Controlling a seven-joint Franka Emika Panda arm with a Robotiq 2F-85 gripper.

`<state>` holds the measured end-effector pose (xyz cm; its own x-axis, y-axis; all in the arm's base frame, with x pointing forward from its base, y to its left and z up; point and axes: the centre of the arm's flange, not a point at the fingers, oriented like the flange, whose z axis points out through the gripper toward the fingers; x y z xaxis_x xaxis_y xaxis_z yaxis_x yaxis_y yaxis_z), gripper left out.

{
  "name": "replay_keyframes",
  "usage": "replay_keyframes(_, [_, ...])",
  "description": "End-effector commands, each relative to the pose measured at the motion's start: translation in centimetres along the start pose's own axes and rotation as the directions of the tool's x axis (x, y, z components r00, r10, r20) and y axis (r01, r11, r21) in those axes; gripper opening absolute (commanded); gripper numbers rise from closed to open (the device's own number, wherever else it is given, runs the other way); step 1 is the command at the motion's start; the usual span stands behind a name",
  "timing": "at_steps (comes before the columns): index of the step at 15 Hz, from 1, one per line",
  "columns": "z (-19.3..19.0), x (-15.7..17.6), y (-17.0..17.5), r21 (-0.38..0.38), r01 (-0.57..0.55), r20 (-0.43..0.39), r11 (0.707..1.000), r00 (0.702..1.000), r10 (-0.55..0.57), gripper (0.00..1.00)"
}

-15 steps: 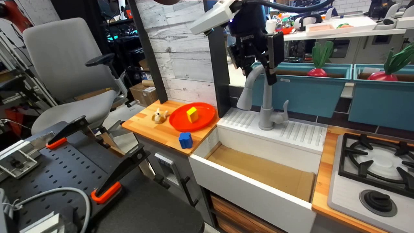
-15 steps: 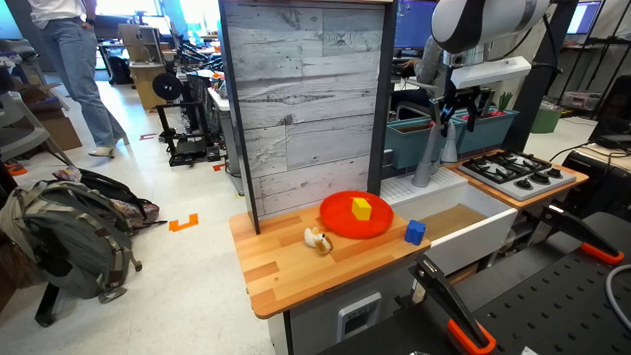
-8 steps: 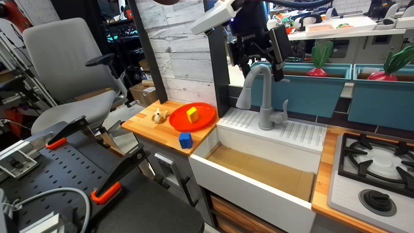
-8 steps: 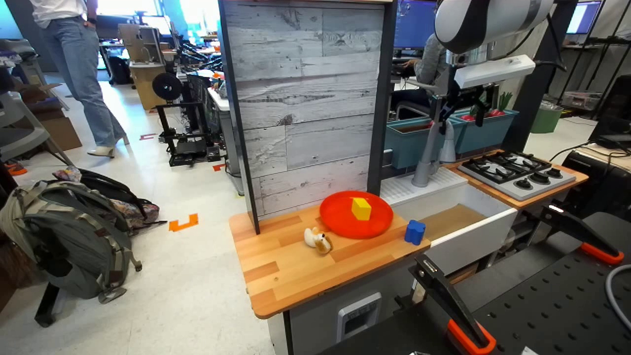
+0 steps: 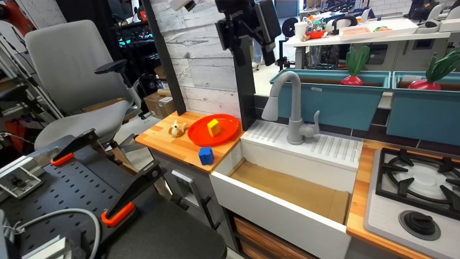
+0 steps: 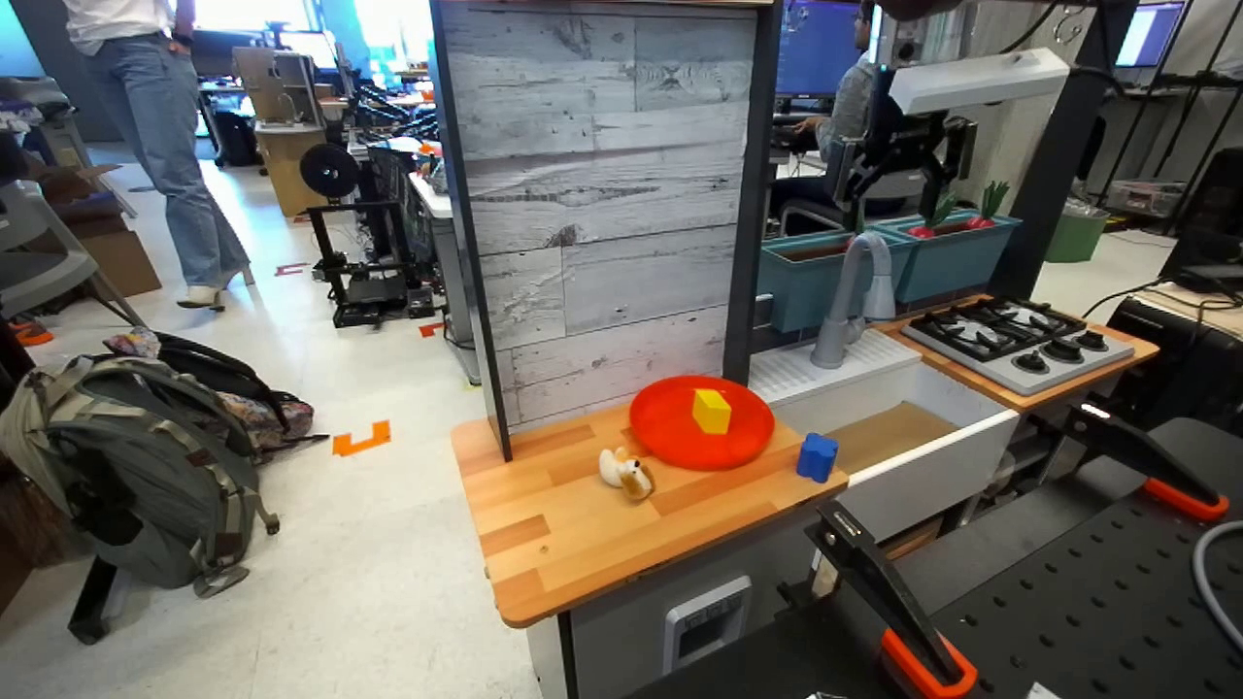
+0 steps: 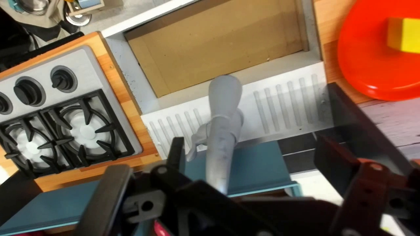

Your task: Move the tap nozzle to the right

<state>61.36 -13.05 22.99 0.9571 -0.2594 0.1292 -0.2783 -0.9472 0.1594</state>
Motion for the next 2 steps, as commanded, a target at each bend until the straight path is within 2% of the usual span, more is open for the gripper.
replay_keyframes(1, [-0.88, -0.96, -0.5, 0.012, 0.007, 0.003, 1.0, 1.0, -0.007, 1.0])
replay_keyframes(2, [-1.54, -1.71, -0.72, 0.019, 0.011, 0.005, 1.0, 1.0, -0.011, 1.0])
